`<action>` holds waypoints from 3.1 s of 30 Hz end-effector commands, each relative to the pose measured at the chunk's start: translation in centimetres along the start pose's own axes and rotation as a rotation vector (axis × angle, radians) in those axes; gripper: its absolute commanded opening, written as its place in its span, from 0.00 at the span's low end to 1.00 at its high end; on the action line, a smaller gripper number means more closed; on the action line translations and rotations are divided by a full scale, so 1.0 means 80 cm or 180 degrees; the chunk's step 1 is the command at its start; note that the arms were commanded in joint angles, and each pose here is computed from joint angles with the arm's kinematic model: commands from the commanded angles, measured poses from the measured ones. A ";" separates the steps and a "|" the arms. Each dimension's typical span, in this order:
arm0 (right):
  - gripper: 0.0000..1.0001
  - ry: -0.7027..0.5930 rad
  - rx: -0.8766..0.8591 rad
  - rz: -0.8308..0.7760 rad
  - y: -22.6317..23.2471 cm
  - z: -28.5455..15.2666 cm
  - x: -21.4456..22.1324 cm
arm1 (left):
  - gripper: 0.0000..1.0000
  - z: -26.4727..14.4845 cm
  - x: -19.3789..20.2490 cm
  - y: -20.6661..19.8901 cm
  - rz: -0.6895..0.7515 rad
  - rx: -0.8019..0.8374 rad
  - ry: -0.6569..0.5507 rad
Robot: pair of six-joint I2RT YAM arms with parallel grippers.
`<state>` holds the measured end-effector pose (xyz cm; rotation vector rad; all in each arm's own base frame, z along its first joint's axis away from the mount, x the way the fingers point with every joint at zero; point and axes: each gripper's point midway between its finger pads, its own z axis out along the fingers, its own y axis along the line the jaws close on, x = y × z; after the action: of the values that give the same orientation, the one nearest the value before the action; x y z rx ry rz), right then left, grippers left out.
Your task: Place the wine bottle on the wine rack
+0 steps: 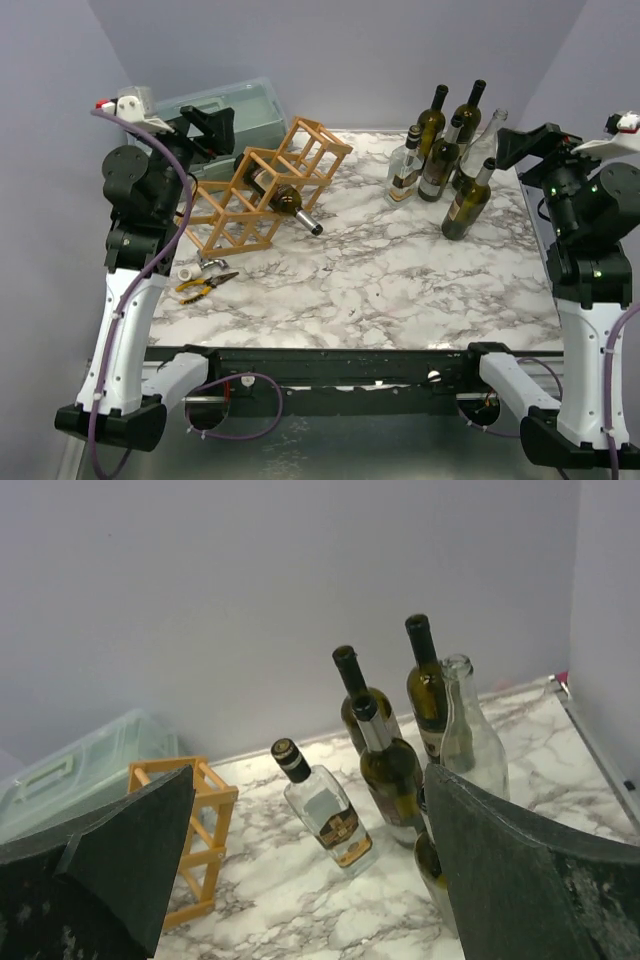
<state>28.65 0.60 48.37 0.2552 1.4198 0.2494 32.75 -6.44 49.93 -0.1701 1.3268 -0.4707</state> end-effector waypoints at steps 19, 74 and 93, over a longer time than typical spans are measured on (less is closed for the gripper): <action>1.00 0.1346 0.0015 0.0435 -0.016 0.070 0.163 | 0.99 0.023 0.114 -0.047 0.0006 0.0687 0.1003; 0.37 0.2066 0.1553 -0.0898 -0.145 0.116 0.300 | 0.99 0.017 0.175 -0.070 0.0075 0.0858 0.1348; 0.00 0.2268 0.0282 -0.0272 -0.043 0.087 0.294 | 0.99 0.018 0.206 -0.086 0.0047 0.1033 0.1582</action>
<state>39.34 0.84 23.47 0.2626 2.1986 -0.0396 35.20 -18.99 39.01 0.2077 1.6897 -0.7092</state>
